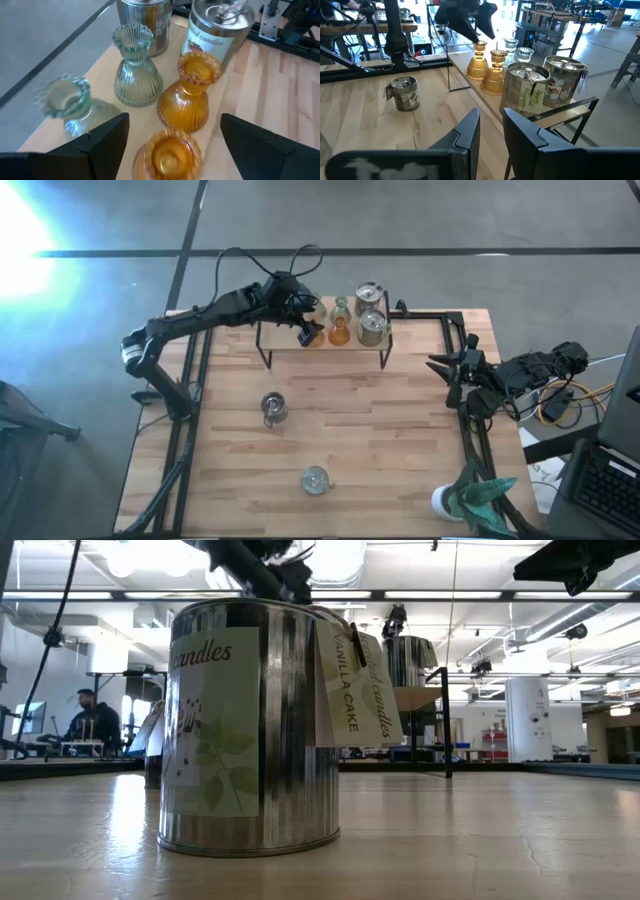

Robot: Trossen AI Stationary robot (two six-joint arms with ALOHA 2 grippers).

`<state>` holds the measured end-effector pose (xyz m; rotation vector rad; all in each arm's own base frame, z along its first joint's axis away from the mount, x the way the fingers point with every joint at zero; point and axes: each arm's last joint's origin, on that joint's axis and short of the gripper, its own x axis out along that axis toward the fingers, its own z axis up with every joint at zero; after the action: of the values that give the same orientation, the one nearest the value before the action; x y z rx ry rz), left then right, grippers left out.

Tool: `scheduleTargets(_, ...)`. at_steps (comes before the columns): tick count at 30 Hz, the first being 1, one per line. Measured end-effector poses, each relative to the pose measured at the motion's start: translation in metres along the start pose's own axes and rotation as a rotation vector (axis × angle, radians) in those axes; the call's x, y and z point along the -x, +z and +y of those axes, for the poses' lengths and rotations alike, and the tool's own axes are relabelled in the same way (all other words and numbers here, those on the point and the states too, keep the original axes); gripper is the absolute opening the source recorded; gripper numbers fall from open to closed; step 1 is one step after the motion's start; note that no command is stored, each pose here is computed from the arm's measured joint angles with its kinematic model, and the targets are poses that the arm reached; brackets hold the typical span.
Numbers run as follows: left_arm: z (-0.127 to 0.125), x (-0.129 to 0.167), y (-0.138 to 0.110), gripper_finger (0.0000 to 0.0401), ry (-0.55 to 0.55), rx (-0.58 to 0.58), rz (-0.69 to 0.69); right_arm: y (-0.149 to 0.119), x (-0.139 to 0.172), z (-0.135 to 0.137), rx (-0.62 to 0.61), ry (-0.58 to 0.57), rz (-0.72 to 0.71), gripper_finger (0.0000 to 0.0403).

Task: Pick & Place candle stick holders
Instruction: Put the brown scented candle on the shelf

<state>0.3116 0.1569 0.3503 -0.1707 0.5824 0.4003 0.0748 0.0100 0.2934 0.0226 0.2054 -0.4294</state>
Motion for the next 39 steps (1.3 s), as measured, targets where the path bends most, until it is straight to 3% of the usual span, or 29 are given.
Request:
scheduleTargets(10, -0.021, 0.076, 0.010, 0.0314, 0.027, -0.016, 0.111, 0.000, 0.000, 0.000, 0.000, 0.000, 0.000, 0.0063)
scheduleTargets(21, -0.083, 0.149, -0.041, 0.0314, 0.187, 0.136, 0.261, 0.000, 0.000, 0.000, 0.000, 0.000, 0.000, 0.0081)
scheduleTargets(26, -0.100, 0.155, -0.074, 0.0314, 0.208, 0.164, 0.252, 0.000, 0.000, 0.000, 0.000, 0.000, 0.000, 0.0088)
scheduleTargets(31, -0.109, 0.130, -0.120, 0.0314, 0.237, 0.240, 0.290, 0.000, 0.000, 0.000, 0.000, 0.000, 0.000, 0.0091)
scheduleTargets(35, -0.111, 0.116, -0.163, 0.0314, 0.195, 0.354, 0.421, 0.000, 0.000, 0.000, 0.000, 0.000, 0.000, 0.0084)
scheduleTargets(39, -0.109, 0.118, -0.187, 0.0331, 0.095, 0.459, 0.357, 0.000, 0.000, 0.000, 0.000, -0.001, 0.000, 0.0075)
